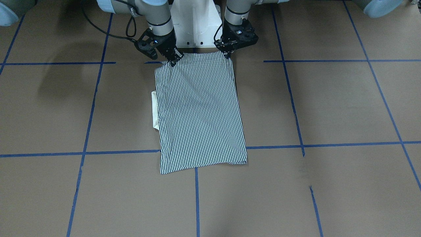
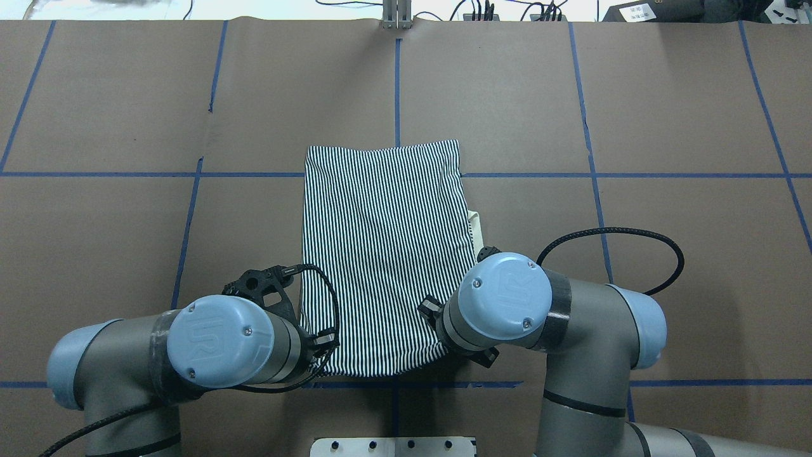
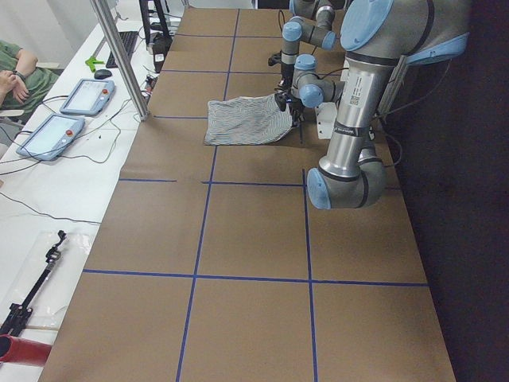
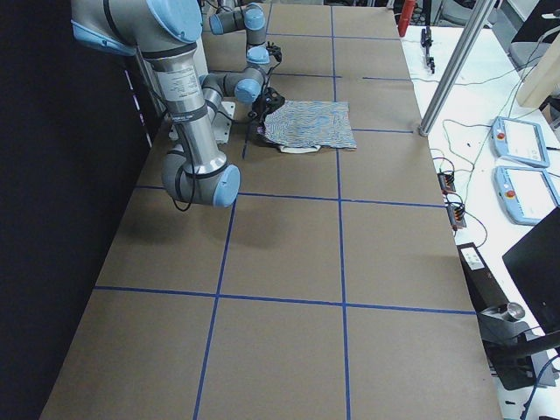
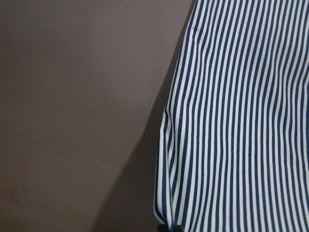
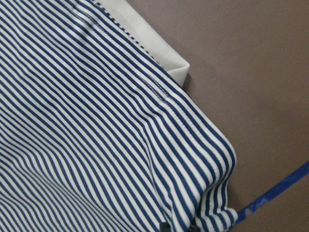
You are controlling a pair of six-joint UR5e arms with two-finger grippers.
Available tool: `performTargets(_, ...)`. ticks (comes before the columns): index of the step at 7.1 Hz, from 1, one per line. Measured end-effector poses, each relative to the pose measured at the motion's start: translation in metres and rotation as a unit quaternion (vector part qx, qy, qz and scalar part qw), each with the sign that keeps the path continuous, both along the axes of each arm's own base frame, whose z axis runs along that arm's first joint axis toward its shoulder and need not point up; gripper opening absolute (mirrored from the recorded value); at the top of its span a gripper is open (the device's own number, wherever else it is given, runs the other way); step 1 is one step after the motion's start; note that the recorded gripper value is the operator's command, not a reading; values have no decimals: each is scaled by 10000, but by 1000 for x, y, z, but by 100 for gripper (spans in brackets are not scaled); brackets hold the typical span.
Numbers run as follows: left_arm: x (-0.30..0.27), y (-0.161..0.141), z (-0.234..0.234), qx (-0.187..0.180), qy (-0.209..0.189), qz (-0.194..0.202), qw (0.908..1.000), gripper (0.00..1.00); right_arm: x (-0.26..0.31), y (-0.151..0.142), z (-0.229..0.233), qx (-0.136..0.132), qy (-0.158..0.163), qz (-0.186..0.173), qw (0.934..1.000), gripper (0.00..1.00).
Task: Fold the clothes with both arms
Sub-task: 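Lift the near edge with both grippers and fold it over toward the collar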
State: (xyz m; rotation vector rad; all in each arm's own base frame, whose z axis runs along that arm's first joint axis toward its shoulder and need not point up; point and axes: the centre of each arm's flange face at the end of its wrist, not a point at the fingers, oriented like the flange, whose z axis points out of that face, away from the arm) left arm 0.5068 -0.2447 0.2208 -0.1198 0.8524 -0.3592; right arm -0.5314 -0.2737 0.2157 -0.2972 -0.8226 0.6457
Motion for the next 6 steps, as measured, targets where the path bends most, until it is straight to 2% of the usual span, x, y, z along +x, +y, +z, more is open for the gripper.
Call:
performTargets(1,-2,-1,-3,1,18,-11,10000,0,2,-4,-2,102,-30,-12,9999,0)
performTargets(2,-11,-21,-6,47,38,-166,9998,0,10,-25,-4,280,-30,44,9996,0)
performTargets(4,-36,-102,-11,302,80,-725,9969,0,15,-98,-10,673,-119,337,9971,0)
performTargets(5,-35,-136,-5,378,109,-931,9949,0,2,-140,-11,808,-146,488,9954,0)
performTargets(6,-29,-155,4,415,164,-1039,9936,0,-8,-172,-7,925,-120,557,9941,0)
